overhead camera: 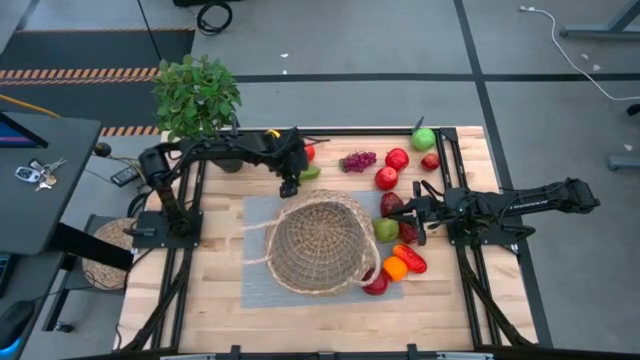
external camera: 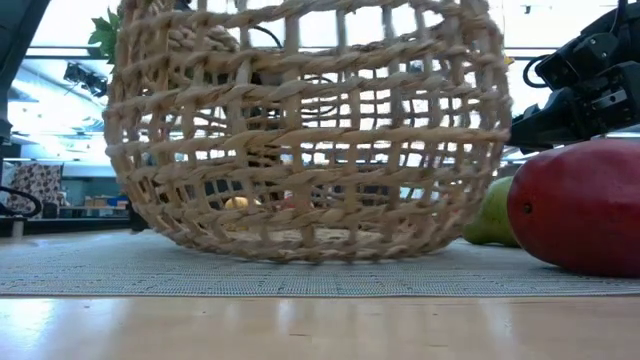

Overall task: Build produce basket
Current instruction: Put the cucumber into the basket

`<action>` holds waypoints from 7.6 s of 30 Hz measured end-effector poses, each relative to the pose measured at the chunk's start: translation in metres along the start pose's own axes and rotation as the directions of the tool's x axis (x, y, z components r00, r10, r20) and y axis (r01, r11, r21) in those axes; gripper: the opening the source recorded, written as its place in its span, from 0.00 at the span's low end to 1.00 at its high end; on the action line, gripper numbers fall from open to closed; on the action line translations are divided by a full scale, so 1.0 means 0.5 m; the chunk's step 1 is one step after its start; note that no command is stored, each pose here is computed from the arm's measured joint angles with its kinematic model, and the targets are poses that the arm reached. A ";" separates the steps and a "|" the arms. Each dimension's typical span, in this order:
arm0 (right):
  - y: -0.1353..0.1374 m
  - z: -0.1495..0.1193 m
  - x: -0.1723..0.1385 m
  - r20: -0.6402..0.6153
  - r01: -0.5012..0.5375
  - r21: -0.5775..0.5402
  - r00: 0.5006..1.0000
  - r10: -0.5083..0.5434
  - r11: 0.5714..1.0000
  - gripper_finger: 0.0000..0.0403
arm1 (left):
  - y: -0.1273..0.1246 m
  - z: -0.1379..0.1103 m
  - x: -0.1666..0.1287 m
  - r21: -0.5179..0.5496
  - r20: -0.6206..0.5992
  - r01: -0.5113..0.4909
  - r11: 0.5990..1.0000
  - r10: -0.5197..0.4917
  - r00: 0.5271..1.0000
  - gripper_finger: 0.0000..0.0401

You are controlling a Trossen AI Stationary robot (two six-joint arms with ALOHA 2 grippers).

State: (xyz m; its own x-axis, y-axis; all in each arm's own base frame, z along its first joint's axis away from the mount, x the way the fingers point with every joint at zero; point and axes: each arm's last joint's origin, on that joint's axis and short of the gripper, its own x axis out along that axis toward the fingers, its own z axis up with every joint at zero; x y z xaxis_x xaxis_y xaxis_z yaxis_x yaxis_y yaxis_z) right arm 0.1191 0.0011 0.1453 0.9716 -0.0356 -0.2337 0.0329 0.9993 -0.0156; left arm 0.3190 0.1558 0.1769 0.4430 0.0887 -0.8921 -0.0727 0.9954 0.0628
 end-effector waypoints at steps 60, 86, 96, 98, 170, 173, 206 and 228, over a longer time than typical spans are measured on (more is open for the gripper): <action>0.000 0.001 0.000 0.007 0.001 0.000 1.000 -0.001 1.000 0.15 | -0.097 0.004 -0.481 -0.245 0.630 -0.385 0.890 0.448 0.634 0.37; 0.000 0.001 0.000 0.007 0.000 0.000 1.000 0.000 1.000 0.15 | -0.258 0.025 -0.517 -0.175 0.809 0.127 0.976 0.069 0.584 0.37; 0.000 0.005 0.000 0.023 0.000 0.002 1.000 0.000 1.000 0.15 | -0.329 0.087 -0.516 -0.045 0.723 0.143 0.989 -0.067 0.687 0.37; 0.000 0.005 0.000 0.025 0.000 0.001 1.000 0.000 1.000 0.15 | -0.339 0.096 -0.509 -0.027 0.695 0.134 0.991 -0.078 0.714 0.37; 0.000 0.010 0.000 0.050 0.000 0.003 0.999 0.000 1.000 0.15 | -0.393 0.151 -0.451 0.684 0.608 -0.606 0.406 0.142 0.781 0.37; 0.000 0.010 0.000 0.050 0.000 0.003 0.999 0.000 1.000 0.15 | -0.385 0.157 -0.456 0.661 0.628 -0.547 0.514 0.020 0.778 0.37; 0.000 0.010 0.000 0.051 0.000 0.003 0.999 0.000 1.000 0.15 | -0.317 0.165 -0.474 0.338 0.596 0.380 0.861 -0.508 0.622 0.37; 0.000 0.013 0.000 0.066 0.001 0.004 0.998 -0.001 1.000 0.15 | -0.425 0.194 -0.316 0.047 0.169 0.392 0.919 -0.394 0.904 0.37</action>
State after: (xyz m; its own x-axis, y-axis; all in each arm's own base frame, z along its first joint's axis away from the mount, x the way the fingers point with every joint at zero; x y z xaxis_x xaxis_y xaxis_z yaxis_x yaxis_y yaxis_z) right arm 0.1205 0.0011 0.1515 0.9849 -0.0358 -0.1692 0.0343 0.9993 -0.0116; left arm 0.3511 -0.0663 0.3477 0.5795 -0.3056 -0.7555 0.1485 0.9511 -0.2709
